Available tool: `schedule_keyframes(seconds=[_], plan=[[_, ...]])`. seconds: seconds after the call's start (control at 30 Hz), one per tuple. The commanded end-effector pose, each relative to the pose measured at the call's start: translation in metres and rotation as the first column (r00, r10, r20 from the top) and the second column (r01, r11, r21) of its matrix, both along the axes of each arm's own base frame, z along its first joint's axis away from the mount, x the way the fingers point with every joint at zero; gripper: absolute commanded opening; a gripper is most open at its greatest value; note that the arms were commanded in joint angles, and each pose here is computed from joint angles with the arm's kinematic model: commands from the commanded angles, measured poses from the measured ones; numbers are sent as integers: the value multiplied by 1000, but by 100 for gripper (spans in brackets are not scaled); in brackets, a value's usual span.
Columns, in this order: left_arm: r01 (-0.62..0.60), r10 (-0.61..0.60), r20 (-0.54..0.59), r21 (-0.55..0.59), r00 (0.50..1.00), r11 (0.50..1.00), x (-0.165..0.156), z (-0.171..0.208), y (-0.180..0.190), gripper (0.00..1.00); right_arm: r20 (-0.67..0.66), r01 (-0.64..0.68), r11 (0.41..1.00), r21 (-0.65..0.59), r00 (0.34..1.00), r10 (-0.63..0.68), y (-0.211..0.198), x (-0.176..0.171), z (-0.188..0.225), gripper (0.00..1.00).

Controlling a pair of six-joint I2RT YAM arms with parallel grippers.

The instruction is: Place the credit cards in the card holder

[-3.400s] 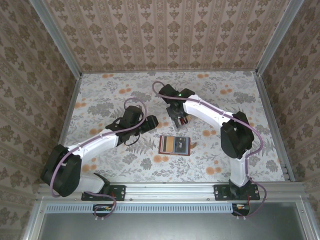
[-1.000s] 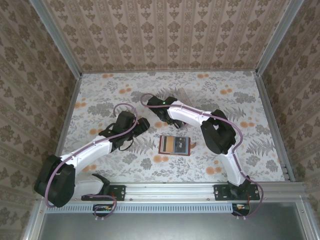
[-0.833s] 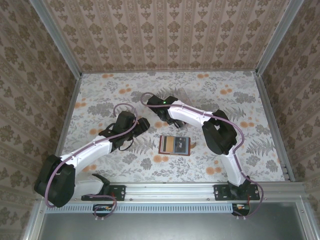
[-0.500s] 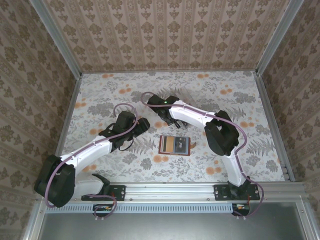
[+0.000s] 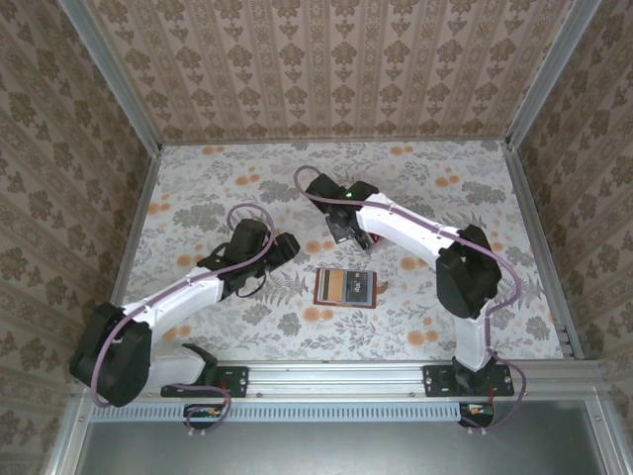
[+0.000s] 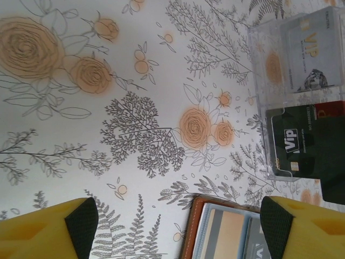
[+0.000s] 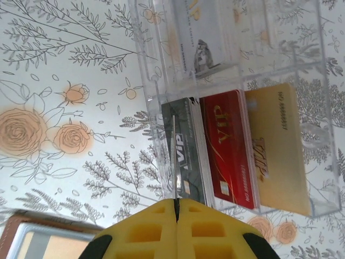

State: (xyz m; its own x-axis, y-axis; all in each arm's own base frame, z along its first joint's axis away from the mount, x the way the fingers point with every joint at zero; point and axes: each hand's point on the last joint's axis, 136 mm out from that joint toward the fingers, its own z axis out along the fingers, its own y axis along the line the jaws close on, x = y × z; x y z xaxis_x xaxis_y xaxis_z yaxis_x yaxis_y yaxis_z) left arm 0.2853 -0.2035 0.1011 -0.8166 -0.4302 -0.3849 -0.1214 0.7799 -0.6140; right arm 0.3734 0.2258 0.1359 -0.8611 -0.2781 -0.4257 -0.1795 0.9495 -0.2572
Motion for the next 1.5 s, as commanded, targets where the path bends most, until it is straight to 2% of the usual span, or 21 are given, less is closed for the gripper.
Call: schedule_keyframes(seconds=[0.0,0.2,0.33,0.43,0.5,0.6,0.73,1.03,1.27,1.47], plan=[[59,-57,45,-52,997,997,10,15,-16,80,-19,36,989,141,999,-33,2,-9,11,0],[150,-142,71,-127,987,980,13,26,-41,77,-36,85,924,374,996,-77,-2,-20,24,0],[213,-198,97,-187,975,959,15,37,-62,76,-79,138,804,578,990,-113,-2,-25,33,0],[235,-215,109,-233,971,944,18,44,-73,76,-95,159,676,720,987,-131,-2,-25,44,0],[240,-218,110,-267,970,933,21,46,-80,76,-99,166,612,773,985,-141,-4,-26,51,0],[260,-235,117,-320,965,911,23,51,-91,71,-98,157,557,815,986,-134,-3,-28,59,0],[292,-261,133,-364,956,884,27,59,-107,62,-105,150,511,847,988,-115,4,-31,62,0],[301,-261,152,-419,953,857,31,70,-120,54,-122,147,444,884,989,-85,15,-31,62,0],[329,-284,167,-423,944,844,30,76,-127,49,-138,152,408,900,988,-64,23,-29,60,1],[339,-288,180,-434,940,835,30,79,-130,40,-155,163,398,903,987,-51,27,-27,55,1]])
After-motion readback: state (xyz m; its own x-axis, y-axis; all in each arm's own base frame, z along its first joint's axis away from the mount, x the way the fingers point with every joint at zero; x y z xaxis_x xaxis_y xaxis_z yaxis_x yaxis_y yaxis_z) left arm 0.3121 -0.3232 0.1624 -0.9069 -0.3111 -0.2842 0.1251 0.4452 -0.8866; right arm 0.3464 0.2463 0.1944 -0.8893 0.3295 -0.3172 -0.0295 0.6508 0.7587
